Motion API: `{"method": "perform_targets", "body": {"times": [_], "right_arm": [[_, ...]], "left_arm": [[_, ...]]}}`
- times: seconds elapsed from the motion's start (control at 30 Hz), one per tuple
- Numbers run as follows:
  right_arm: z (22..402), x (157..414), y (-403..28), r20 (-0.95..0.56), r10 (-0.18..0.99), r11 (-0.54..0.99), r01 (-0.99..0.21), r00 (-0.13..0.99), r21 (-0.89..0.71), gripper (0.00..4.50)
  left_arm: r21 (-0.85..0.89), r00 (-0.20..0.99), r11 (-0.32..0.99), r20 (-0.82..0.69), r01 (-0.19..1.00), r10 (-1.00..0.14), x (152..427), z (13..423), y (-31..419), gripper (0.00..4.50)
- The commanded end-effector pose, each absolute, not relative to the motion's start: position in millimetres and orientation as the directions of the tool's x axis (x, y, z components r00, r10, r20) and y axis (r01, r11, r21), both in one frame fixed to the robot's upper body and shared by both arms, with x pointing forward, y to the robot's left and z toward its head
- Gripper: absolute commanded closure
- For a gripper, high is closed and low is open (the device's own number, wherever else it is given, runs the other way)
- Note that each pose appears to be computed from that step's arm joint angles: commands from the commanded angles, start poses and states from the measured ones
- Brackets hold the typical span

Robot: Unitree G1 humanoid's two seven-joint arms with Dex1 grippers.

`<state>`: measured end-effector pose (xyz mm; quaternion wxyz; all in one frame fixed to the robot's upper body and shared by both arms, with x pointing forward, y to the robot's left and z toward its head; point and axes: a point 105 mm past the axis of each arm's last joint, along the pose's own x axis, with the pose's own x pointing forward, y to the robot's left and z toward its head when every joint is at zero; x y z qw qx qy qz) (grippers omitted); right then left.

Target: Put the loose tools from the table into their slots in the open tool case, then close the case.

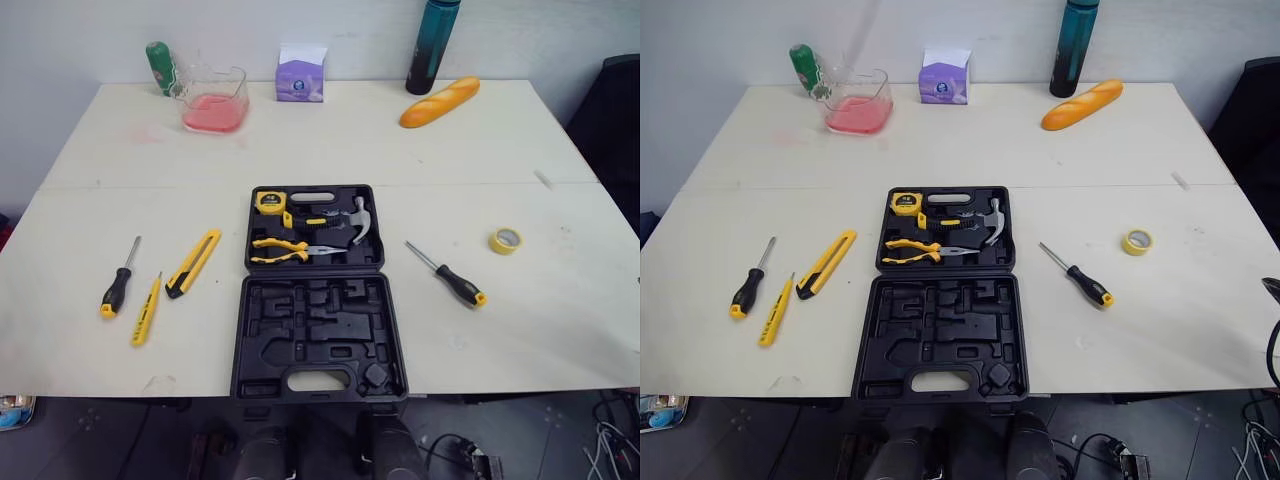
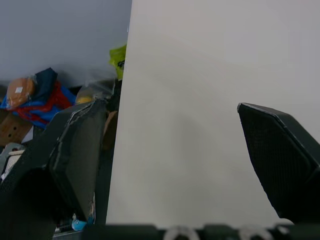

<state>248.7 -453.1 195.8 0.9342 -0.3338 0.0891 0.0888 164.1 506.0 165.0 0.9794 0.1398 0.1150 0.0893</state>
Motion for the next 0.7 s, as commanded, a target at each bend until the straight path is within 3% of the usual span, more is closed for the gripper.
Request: {"method": "perform_targets", "body": {"times": [0.03, 0.2, 0.4, 0.5, 0.6, 0.7], "right_arm": [[208.2, 263.9, -432.2, -0.182, 0.189, 0.724, -0.262, 0.965, -0.639, 0.0], [210.7, 281.6, -404.4, -0.159, 0.284, 0.709, -0.318, 0.946, -0.63, 0.0], [226.1, 298.7, -344.4, -0.025, 0.495, 0.741, -0.437, 0.869, -0.511, 0.0], [237.7, 295.9, -309.3, 0.077, 0.625, 0.71, -0.525, 0.777, -0.469, 0.0], [238.6, 290.1, -267.2, 0.078, 0.773, 0.587, -0.662, 0.63, -0.465, 0.0], [244.4, 282.4, -245.8, 0.135, 0.846, 0.512, -0.715, 0.515, -0.476, 0.0]], "left_arm": [[0.307, 0.969, 0.944, -0.17, -0.123, 0.181, 170.0, 176.5, 504.6, 0.06], [0.303, 0.973, 0.95, -0.19, -0.071, 0.133, 184.9, 177.8, 495.1, 0.06], [0.236, 0.964, 0.971, -0.264, 0.037, 0.028, 203.0, 180.1, 464.2, 0.06], [0.169, 0.942, 0.983, -0.337, 0.067, -0.006, 205.3, 173.9, 449.8, 0.06], [0.11, 0.898, 0.989, -0.437, 0.102, -0.044, 208.2, 167.0, 428.9, 0.06], [0.05, 0.874, 0.996, -0.485, 0.077, -0.044, 214.2, 167.9, 414.2, 0.06]]}}
